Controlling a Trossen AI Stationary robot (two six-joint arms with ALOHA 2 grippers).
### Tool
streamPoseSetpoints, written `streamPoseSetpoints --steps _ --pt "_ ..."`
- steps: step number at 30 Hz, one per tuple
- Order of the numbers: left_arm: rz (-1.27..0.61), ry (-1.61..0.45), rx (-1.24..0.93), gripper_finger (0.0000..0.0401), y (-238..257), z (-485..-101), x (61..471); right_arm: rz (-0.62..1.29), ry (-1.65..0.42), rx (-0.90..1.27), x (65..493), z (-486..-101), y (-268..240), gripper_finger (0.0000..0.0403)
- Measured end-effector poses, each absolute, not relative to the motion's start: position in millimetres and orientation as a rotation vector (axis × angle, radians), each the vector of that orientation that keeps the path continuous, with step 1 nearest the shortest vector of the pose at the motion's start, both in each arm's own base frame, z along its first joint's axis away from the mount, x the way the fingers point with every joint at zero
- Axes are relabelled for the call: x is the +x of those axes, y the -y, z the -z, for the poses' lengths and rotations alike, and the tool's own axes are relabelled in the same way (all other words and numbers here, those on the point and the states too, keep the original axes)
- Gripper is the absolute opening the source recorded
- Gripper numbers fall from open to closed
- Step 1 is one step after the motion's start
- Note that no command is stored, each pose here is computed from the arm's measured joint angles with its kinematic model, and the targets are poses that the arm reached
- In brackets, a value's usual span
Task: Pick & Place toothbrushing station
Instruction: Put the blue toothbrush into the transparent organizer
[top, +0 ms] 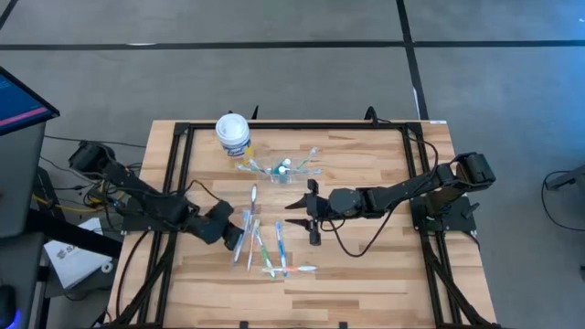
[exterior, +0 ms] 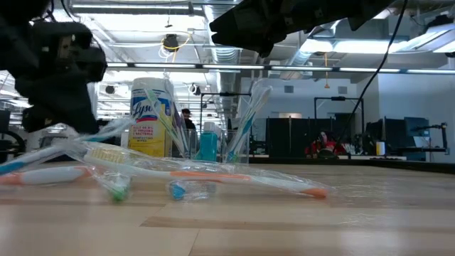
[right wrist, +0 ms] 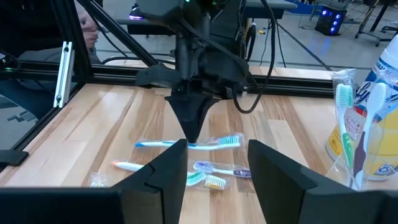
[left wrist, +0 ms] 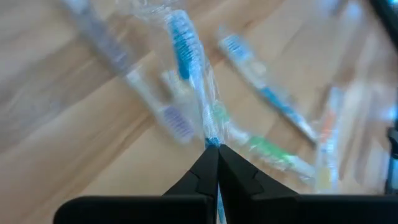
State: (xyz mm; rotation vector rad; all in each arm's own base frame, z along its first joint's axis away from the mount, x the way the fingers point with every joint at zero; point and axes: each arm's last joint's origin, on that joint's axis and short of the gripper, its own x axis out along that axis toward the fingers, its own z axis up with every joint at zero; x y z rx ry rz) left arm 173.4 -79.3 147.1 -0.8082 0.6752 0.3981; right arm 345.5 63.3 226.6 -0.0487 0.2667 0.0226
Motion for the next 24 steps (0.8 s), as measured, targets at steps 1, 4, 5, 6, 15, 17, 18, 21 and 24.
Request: streamPoseSetpoints --steps 1,4,5,6,15,17,18,21,24 --pt "-0.382 -0.653 -0.785 0.0000 80.7 -148.7 174.4 -0.022 -0.266 -0.049 345.5 -226.7 -63.2 0.0159" --pt "-0.321 -0.593 -0.715 0.0000 84.1 -154.1 178.3 -0.022 -0.256 -0.044 345.7 -227.6 -63.3 0.0159" --pt "-0.298 -0.572 -0.696 0.0000 85.2 -156.4 179.9 -0.021 -0.252 -0.037 345.8 -228.0 -63.3 0.0159" --pt "-0.276 -0.552 -0.672 0.0000 86.1 -158.6 181.4 -0.020 -0.250 -0.027 345.9 -228.2 -63.2 0.0159" --pt "-0.132 -0.367 -0.419 0.0000 85.8 -178.9 194.9 -0.012 -0.208 0.048 347.0 -232.3 -62.8 0.0159" --pt "-0.116 -0.317 -0.366 0.0000 83.7 -184.5 197.9 -0.010 -0.189 0.076 347.4 -234.2 -62.9 0.0159" --pt "-0.113 -0.295 -0.339 0.0000 82.1 -186.9 199.5 -0.010 -0.180 0.087 347.5 -235.1 -62.9 0.0159" --pt "-0.111 -0.235 -0.249 0.0000 77.1 -193.2 203.7 -0.011 -0.142 0.106 348.1 -238.8 -63.0 0.0159" --pt "-0.119 -0.194 -0.151 0.0000 70.7 -197.8 207.4 -0.009 -0.120 0.114 348.5 -240.9 -62.4 0.0159"
